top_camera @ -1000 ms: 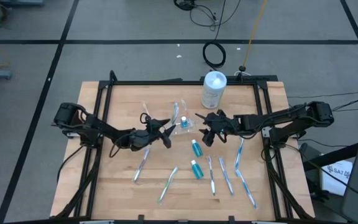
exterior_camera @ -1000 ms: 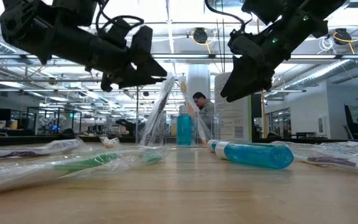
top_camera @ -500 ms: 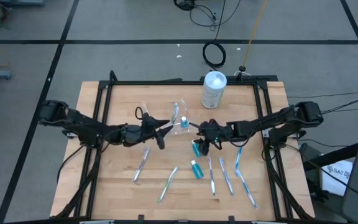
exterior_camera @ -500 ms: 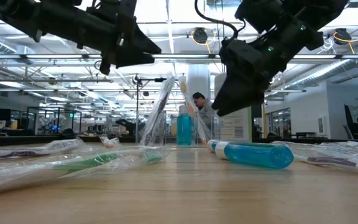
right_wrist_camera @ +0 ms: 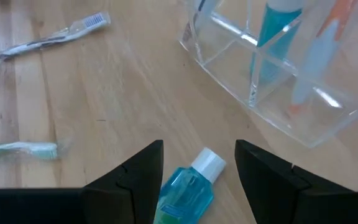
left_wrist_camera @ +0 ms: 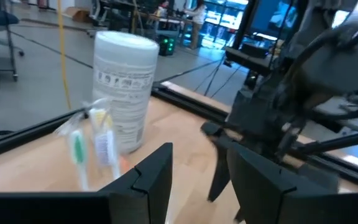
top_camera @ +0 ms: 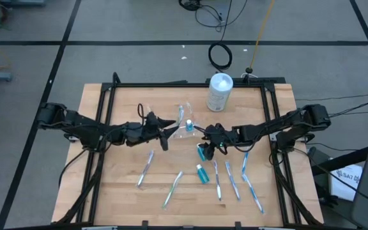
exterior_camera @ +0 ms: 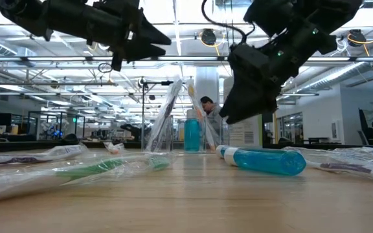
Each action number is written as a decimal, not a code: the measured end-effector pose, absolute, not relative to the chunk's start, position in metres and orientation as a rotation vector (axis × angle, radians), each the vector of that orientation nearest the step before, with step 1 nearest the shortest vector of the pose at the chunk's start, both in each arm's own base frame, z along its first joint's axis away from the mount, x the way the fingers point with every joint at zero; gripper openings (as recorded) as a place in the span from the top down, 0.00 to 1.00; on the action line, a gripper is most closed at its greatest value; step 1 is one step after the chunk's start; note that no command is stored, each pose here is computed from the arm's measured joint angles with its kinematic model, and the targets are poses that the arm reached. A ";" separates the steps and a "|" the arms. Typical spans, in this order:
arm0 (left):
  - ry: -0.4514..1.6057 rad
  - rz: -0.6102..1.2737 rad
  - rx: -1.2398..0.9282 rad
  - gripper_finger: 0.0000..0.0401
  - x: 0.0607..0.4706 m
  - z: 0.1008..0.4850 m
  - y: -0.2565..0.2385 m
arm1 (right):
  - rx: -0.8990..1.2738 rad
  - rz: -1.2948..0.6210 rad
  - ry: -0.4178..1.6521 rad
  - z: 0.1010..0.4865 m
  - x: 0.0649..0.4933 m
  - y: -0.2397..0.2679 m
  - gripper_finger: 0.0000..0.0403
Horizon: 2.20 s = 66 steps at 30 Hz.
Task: Pick & Place toothbrushing station
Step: Put the top blue mouthwash into the transparent organizer
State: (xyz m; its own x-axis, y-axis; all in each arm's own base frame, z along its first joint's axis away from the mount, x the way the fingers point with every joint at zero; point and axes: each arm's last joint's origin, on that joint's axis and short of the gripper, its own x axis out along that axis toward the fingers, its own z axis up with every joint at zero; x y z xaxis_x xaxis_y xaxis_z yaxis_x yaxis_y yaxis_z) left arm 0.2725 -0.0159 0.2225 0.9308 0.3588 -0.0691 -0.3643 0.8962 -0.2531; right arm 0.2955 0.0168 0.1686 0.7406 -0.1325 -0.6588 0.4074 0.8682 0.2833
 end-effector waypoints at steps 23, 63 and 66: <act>0.149 0.307 -0.138 0.61 0.286 0.238 -0.015 | 0.437 -0.387 0.782 0.118 0.308 0.012 0.52; 0.217 0.300 -0.174 0.61 0.280 0.235 -0.021 | 0.298 -0.143 0.335 0.171 0.330 0.018 0.76; 0.207 0.293 -0.171 0.61 0.275 0.242 -0.023 | 0.248 -0.133 0.227 0.181 0.333 0.017 0.76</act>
